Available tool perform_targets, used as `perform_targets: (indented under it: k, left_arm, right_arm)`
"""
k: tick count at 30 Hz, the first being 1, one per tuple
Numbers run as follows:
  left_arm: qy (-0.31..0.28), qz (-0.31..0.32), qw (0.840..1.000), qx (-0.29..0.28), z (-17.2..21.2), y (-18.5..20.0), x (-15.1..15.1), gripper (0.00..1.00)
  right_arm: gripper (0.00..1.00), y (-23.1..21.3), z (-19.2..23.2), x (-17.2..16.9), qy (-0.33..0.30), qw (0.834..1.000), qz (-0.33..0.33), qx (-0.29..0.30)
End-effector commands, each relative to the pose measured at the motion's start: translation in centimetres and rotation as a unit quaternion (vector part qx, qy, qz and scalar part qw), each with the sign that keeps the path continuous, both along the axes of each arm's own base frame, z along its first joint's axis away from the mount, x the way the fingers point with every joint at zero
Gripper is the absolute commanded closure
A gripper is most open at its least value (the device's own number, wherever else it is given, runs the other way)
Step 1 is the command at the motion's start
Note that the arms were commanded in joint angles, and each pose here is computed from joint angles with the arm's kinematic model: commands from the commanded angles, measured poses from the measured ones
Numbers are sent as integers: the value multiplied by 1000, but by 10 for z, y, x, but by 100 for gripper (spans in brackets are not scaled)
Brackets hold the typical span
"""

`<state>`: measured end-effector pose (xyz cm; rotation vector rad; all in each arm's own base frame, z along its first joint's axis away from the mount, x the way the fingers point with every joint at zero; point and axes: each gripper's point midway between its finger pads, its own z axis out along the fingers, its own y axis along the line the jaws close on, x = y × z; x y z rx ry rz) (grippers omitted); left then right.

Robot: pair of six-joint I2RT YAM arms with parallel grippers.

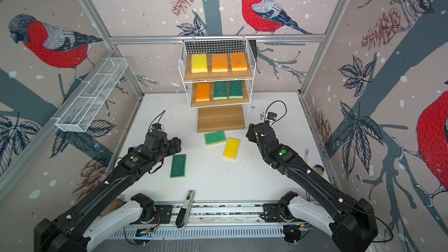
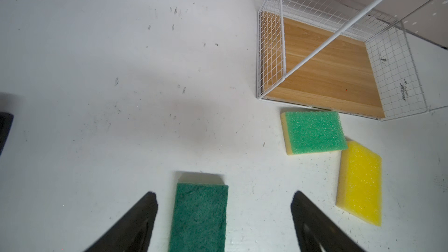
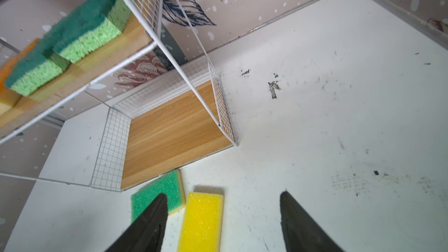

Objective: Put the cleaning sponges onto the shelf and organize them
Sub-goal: 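Lower the left gripper over the dark green pad and close on it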

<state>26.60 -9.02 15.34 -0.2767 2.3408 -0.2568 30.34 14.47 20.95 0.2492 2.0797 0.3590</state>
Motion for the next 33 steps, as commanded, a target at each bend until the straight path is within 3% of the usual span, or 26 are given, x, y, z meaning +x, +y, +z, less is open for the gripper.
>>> perform_targets:
  k: [1, 7, 14, 22, 33]
  left_arm:
    - [49, 9, 999, 4, -20, 2, -18, 12]
    - [105, 8, 994, 31, -47, -7, -46, 8]
    - [185, 31, 982, 17, -84, -14, -76, 6]
    - [194, 15, 980, -38, -106, -26, -88, 5]
    - [216, 7, 976, -3, -128, -27, -92, 5]
  right_arm:
    - [25, 13, -9, -1, 11, 999, 25, 20]
    - [22, 18, -23, 1, 33, 999, 33, 14]
    - [17, 21, -29, 5, 40, 998, 39, 15]
    - [16, 18, -40, 7, 53, 997, 47, 29]
    - [15, 4, -49, 11, 64, 997, 33, 39]
